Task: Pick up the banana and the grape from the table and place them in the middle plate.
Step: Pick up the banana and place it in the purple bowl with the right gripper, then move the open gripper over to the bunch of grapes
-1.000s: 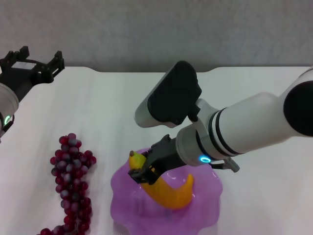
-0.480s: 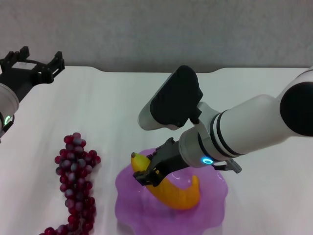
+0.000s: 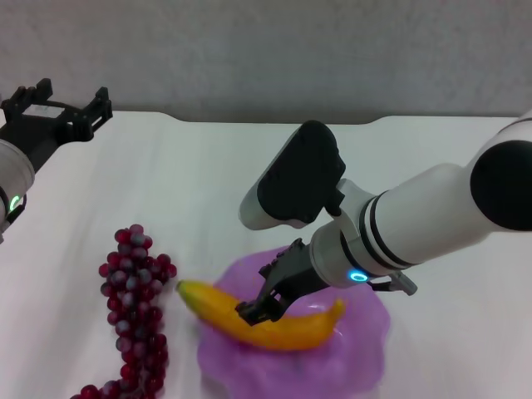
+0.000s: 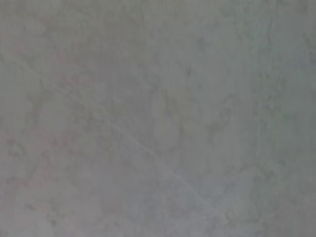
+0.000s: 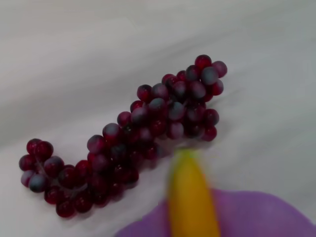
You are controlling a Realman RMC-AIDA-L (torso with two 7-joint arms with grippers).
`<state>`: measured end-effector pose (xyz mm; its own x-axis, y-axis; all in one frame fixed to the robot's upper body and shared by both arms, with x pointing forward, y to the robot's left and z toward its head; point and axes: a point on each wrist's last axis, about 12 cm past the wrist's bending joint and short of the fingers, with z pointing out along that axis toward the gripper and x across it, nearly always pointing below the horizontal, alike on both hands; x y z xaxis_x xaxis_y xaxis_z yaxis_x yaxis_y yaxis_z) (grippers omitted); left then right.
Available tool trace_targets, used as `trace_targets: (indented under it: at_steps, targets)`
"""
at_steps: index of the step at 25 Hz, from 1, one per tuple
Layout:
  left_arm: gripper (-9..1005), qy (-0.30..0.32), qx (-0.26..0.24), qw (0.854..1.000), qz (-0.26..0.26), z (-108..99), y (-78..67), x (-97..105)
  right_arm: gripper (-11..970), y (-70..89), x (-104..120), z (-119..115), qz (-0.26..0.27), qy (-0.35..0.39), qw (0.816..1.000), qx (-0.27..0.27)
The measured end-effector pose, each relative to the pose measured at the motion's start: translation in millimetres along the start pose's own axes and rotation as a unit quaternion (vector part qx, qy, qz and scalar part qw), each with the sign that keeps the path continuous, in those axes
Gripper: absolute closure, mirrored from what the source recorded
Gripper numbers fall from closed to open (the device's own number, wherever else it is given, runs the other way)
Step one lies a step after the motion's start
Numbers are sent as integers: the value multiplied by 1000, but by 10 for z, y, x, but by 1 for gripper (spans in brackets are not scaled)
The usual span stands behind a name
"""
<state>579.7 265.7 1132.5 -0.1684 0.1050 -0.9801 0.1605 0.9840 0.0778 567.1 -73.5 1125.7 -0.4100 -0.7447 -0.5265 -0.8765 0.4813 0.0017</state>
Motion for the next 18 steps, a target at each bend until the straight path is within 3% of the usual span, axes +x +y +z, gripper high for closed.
trace_targets:
  at_steps: [11,18]
  targets:
    - [170,3,-3,1000,0,-19,21,23,288,-62,-88,-172,8,-52,999,0]
    - [170,4,-2,1000,7,-21,14,27,267,-274,-83,-508,32,-143,989,35]
